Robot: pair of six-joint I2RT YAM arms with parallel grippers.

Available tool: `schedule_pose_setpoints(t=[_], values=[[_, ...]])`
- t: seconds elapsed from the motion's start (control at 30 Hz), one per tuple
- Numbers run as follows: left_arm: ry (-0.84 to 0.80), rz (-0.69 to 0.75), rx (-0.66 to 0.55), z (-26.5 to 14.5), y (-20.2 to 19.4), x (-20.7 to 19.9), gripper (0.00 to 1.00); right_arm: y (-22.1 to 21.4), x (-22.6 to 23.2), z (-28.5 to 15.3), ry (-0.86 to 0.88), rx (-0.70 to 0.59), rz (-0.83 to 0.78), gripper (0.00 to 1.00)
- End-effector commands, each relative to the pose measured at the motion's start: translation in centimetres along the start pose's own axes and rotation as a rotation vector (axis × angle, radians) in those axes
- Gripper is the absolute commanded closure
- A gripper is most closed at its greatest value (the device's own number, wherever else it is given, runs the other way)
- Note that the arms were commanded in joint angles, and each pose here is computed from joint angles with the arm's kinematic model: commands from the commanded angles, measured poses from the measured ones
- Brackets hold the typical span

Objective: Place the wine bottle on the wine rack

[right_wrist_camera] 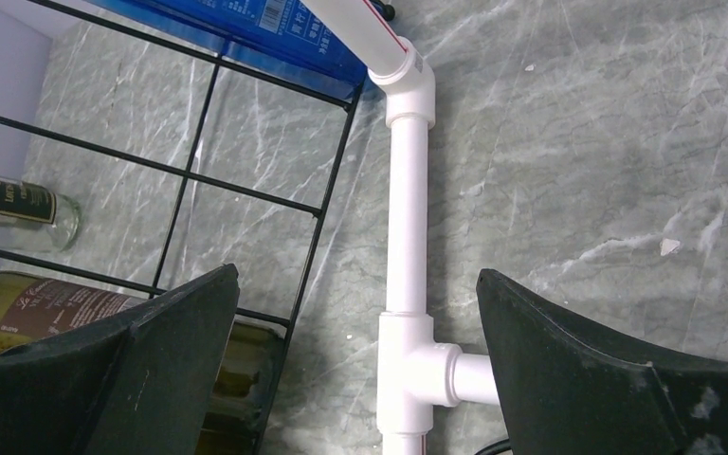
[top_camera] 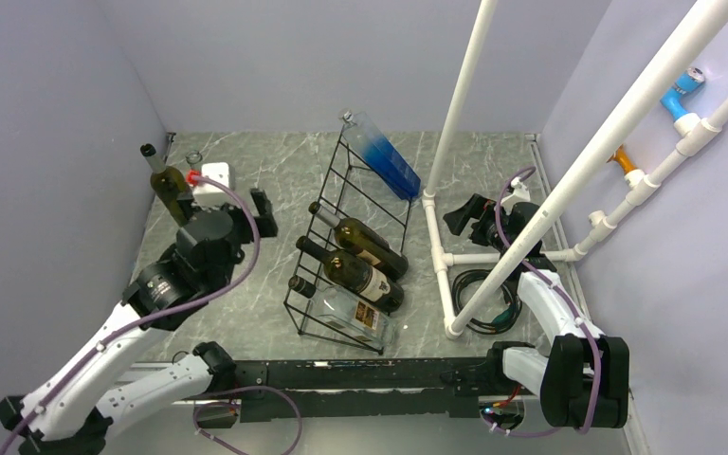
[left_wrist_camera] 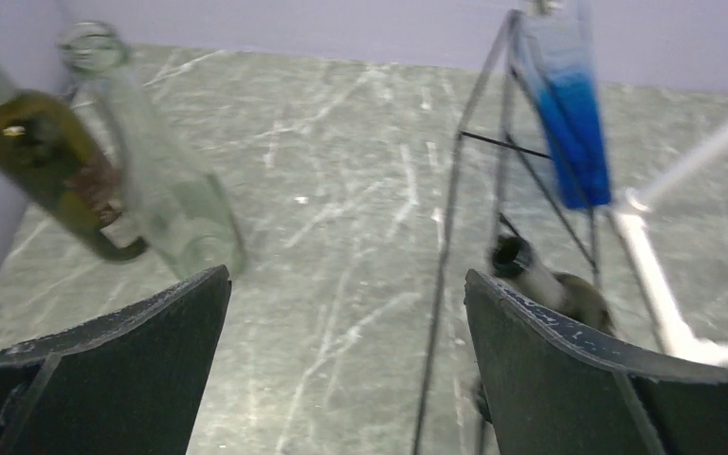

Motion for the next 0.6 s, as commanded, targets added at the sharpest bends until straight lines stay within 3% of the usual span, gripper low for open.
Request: schedule_pose_setpoints(t=[0.0, 0.2, 0.57], values=[[0.058, -0.042, -0.058, 1.2, 2.4, 2.5, 0.01, 0.9, 0.5, -0.3, 0.021, -0.039, -0.030, 0.00], [0.209, -0.027, -0.140, 3.5, 4.7, 3.9, 0.01, 0.9, 0.5, -0.4, 0.013, -0.045, -0.034, 0.00], [0.426, 0.026, -0.171, 10.3, 6.6, 6.0, 0.01, 0.9, 0.4, -0.4, -0.005, -0.045, -0.040, 0.00]])
Point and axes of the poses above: each gripper's point midway between its finger pads, its own z axis out along the fingers, its own x axis along the line the jaws close on, y = z × x, the point moved 10 cm from there along -z, back along the fingers, and after that the axes turned 10 degrees about -z, right-handed, at the moved point
